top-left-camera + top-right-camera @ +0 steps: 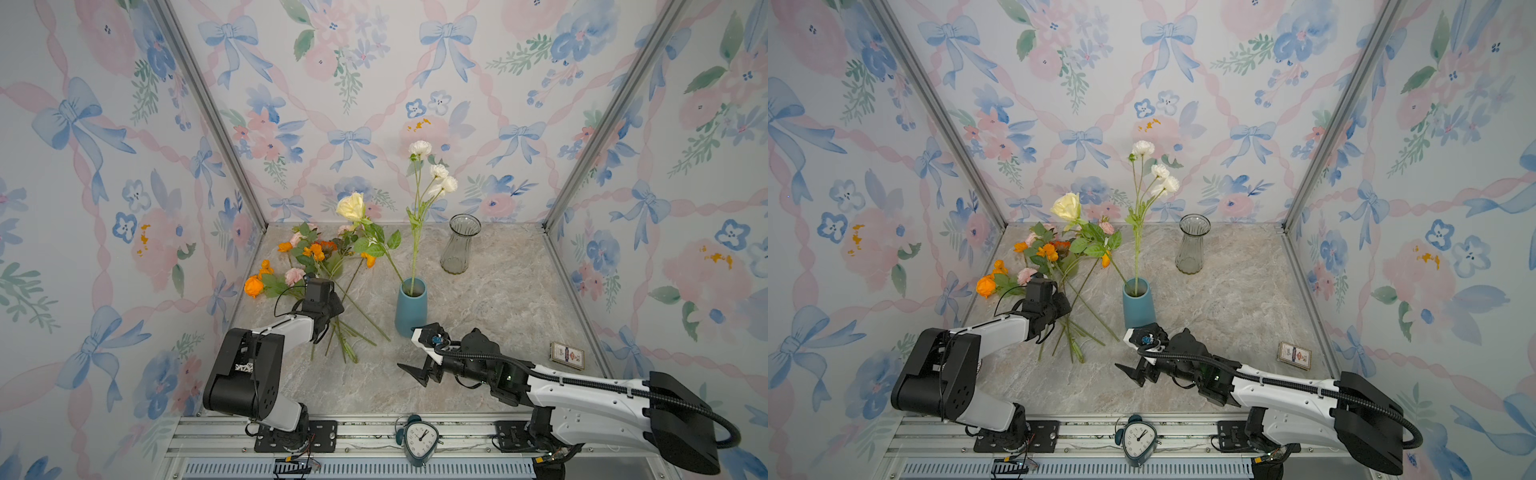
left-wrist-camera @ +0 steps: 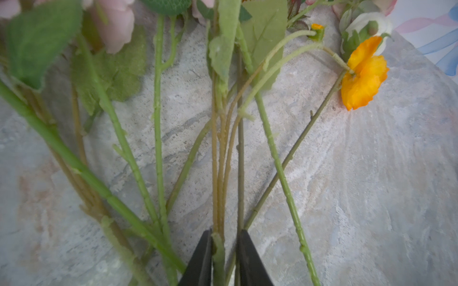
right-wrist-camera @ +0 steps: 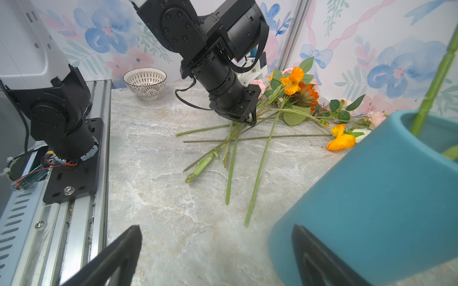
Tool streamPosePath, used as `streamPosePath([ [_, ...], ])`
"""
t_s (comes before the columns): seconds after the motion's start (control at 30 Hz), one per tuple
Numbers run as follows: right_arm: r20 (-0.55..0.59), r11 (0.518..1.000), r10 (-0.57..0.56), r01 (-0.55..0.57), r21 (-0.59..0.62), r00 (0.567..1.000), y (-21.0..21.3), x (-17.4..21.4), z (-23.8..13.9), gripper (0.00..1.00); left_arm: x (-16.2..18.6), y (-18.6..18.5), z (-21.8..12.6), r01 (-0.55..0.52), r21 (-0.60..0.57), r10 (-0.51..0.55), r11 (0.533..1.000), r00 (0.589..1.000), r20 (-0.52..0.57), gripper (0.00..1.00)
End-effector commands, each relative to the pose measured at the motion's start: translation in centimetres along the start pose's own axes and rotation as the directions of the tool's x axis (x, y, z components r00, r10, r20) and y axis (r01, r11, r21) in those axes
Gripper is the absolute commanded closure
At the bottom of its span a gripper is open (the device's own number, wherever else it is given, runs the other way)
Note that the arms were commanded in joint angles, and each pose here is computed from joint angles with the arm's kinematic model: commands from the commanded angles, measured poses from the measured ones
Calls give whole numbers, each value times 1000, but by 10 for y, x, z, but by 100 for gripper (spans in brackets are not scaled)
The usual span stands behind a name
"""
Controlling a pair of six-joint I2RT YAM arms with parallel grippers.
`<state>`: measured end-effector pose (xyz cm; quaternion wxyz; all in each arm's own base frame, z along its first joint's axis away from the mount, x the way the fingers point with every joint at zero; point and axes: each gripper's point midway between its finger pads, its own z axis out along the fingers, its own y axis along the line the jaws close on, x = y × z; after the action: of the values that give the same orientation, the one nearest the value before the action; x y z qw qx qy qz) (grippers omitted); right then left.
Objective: Arrange the flowers into the vase
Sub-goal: 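Close the left gripper around the orange poppy stems in the pile, then lift the orange poppy stems upward out of the pile with the left gripper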
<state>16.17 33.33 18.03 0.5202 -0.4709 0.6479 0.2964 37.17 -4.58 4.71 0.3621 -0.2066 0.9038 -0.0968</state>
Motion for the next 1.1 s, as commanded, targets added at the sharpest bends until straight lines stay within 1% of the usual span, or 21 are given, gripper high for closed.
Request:
streamPosePath([
  [0.0, 42, 1000, -19, 19, 4, 999, 1, -19, 0, 3, -5, -2, 2, -11, 7, 11, 1000, 1000, 9, 78],
  [0.17, 41, 1000, -20, 20, 6, 999, 0, -19, 1, 3, 0, 0, 7, -24, 0, 24, 1000, 1000, -11, 78],
  [0.23, 38, 1000, -20, 19, 9, 999, -1, -18, 1, 3, -2, 1, 7, -29, -2, 29, 1000, 1000, -8, 89],
  [0.33, 34, 1000, -19, 19, 11, 999, -1, -17, 1, 3, -12, -3, 0, -30, 8, 30, 1000, 999, 32, 100],
  [0.43, 33, 1000, -16, 15, 16, 999, -3, -16, 1, 3, -27, -12, -14, -44, 39, 41, 998, 996, 80, 100],
  [0.53, 32, 1000, -4, 3, 21, 999, -6, -15, 1, 3, -42, -16, -32, -56, 44, 50, 997, 990, 132, 100],
  [0.87, 59, 999, 46, -47, 26, 997, -15, -18, -3, 3, -87, -15, -95, -111, -18, 111, 994, 947, 303, 100],
  [0.93, 64, 998, 51, -53, 27, 997, -16, -18, -3, 3, -97, -16, -110, -118, -19, 117, 993, 930, 350, 100],
  [1.0, 66, 998, 54, -56, 30, 996, -17, -19, -4, 3, -117, -23, -132, -124, -16, 120, 992, 902, 416, 100],
  [1.07, 67, 998, 55, -58, 31, 996, -18, -19, -5, 3, -128, -24, -147, -138, -33, 138, 990, 879, 457, 100],
])
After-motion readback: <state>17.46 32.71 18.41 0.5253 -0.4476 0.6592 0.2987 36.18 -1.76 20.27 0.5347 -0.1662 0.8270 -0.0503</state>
